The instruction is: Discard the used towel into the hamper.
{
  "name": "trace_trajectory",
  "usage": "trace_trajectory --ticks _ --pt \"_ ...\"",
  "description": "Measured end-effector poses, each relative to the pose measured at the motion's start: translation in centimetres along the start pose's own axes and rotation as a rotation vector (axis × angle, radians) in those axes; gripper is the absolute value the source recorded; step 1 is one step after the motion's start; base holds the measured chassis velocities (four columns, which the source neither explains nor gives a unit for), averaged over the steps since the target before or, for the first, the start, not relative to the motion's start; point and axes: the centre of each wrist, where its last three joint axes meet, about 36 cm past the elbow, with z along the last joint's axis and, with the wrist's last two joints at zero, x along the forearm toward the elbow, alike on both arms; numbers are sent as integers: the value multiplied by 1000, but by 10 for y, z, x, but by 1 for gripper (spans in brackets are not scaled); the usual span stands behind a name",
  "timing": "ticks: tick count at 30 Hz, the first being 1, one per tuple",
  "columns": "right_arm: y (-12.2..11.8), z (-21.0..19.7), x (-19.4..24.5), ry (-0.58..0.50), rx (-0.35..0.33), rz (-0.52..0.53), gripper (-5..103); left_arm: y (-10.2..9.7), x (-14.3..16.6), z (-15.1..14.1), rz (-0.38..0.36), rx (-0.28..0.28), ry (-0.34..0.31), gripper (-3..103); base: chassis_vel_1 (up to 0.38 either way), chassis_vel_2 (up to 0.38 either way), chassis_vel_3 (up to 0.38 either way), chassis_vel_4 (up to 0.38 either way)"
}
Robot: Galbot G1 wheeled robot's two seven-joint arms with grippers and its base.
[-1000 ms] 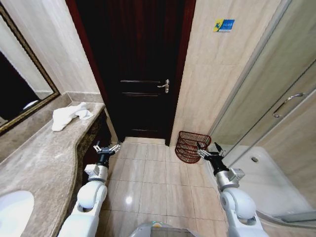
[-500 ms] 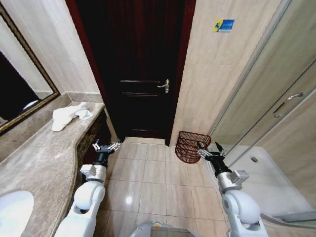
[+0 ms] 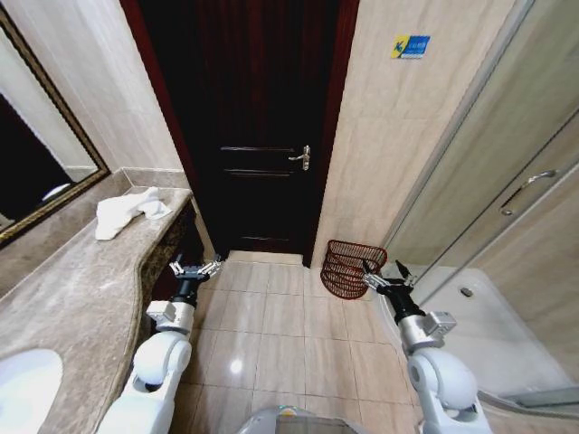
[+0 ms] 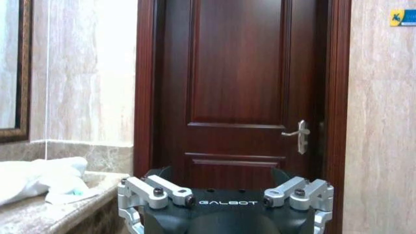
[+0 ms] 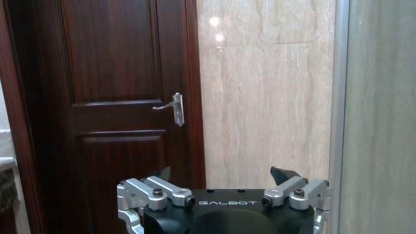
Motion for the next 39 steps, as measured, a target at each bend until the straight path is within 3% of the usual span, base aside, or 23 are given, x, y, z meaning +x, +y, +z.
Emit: trace_trajectory --ticks 18,39 --pt "-3 7 -1 10 9 8 100 -1 6 4 1 -33 3 100 0 0 0 0" --pt "-4 10 -2 10 8 2 100 -2 8 9 -2 -26 6 100 -17 25 21 -19"
